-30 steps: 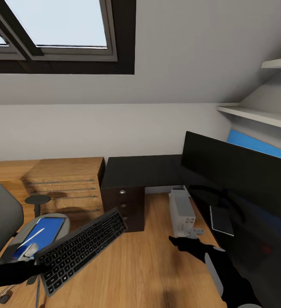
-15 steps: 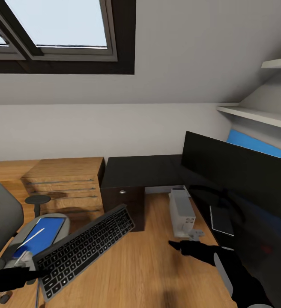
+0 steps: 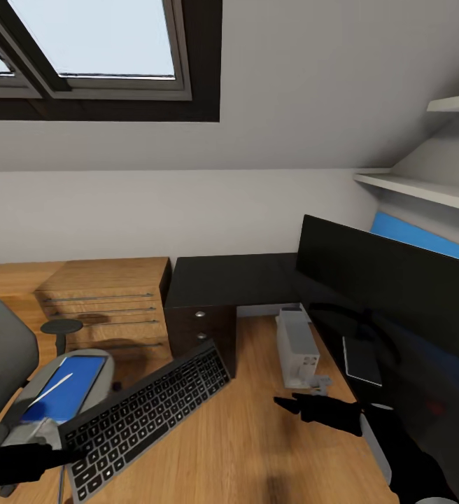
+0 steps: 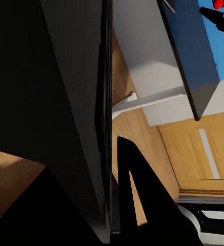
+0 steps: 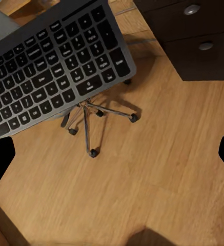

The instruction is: In the bedroom, organize the workspace by keeping the computer under the desk, ensuring the monitor is on the desk, placing the keyboard on the desk next to the monitor, placing the mouse on the desk next to the keyboard, moving the folder from the swivel chair onto the desk next to the mouse, stacking the notebook on top of the folder with the pen on top of the notebook, and positioning the swivel chair next to the desk.

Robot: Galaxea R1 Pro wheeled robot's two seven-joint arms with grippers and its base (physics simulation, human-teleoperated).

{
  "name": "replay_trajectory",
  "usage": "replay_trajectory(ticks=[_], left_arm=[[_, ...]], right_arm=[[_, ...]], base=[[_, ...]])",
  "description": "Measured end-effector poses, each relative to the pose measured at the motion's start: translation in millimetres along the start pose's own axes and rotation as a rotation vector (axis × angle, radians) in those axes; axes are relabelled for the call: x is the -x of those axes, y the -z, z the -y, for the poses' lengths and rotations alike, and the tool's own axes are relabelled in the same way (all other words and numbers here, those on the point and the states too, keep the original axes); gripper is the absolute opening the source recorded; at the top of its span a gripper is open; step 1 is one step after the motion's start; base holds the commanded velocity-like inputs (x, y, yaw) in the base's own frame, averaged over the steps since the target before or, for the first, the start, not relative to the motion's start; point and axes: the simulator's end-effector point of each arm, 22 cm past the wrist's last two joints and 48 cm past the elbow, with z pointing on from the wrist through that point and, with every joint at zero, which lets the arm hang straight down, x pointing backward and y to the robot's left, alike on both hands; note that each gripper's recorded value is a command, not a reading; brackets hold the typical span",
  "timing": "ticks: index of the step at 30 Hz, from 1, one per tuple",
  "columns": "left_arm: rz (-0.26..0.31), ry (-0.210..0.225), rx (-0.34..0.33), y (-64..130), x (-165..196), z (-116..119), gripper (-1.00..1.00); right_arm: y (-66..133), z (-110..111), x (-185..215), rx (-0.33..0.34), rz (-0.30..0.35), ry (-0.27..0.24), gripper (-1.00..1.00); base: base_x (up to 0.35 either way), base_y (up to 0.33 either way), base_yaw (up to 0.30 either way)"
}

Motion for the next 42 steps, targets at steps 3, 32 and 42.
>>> replay_trajectory(ticks=[3, 32, 42], left_arm=[[-0.019, -0.024, -0.004, -3.6, -6, 1, -1.00], [-0.107, -0.123, -0.105, -16.4, -34, 21, -1.00], [-0.103, -0.150, -0.136, -16.5, -33, 29, -1.00]], right_arm=[[1.8, 1, 2, -0.001, 0.007, -0.002, 1.00], [6.9, 7, 6, -0.013, 0.023, -0.010, 1.00], [11.0, 11, 6, -0.018, 0.021, -0.006, 1.00]], base=[[0.000, 0.000, 0.000], [0.000, 0.000, 0.000], [0.000, 0.000, 0.000]])
